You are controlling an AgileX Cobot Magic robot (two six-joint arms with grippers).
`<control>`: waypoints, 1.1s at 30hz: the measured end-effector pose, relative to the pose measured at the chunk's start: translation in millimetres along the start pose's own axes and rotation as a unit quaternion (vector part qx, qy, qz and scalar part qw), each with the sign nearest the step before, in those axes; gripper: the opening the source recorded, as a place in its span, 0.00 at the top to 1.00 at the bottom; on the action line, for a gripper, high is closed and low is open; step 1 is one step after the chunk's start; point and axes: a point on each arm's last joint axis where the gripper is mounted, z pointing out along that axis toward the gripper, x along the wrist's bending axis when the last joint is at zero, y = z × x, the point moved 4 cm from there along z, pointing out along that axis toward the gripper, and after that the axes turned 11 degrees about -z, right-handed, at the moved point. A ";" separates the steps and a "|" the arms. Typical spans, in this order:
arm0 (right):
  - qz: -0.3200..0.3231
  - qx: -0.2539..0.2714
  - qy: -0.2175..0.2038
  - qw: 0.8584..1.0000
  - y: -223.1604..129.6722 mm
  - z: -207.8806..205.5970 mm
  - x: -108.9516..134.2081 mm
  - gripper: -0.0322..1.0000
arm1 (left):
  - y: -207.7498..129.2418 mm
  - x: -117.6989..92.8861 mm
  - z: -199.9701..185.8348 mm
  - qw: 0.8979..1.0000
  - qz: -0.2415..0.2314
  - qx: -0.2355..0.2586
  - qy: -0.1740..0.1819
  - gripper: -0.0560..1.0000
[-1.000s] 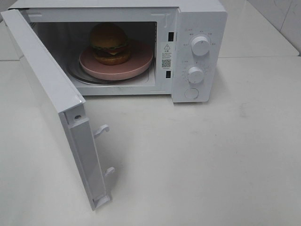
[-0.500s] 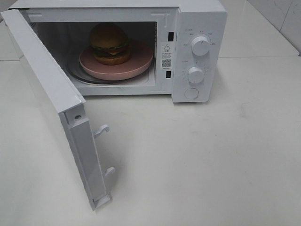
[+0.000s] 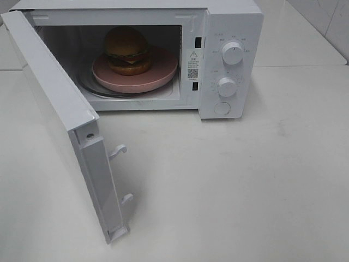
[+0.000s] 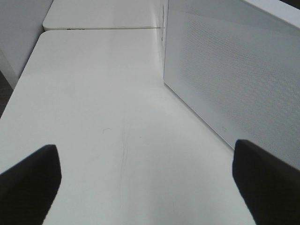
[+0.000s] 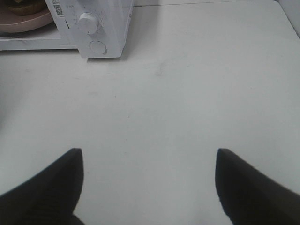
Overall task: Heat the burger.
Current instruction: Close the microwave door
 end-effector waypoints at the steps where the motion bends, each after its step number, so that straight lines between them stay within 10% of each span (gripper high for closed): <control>1: 0.000 0.000 0.000 1.000 0.0 0.0 0.0 0.24 | 2.5 -0.2 5.0 1.000 0.000 0.003 0.001 0.09; 13: 0.000 0.000 0.000 1.000 0.0 0.0 0.0 0.24 | 15.2 -0.5 61.1 0.998 -0.001 0.057 0.014 0.12; 27: 0.000 0.000 0.000 1.000 0.0 0.0 0.0 0.24 | 10.9 -1.8 143.2 0.992 -0.063 0.106 0.014 0.93; 33: 0.000 0.000 0.000 1.000 0.0 0.0 0.0 0.24 | 18.6 2.4 166.8 0.997 -0.072 0.035 0.017 0.95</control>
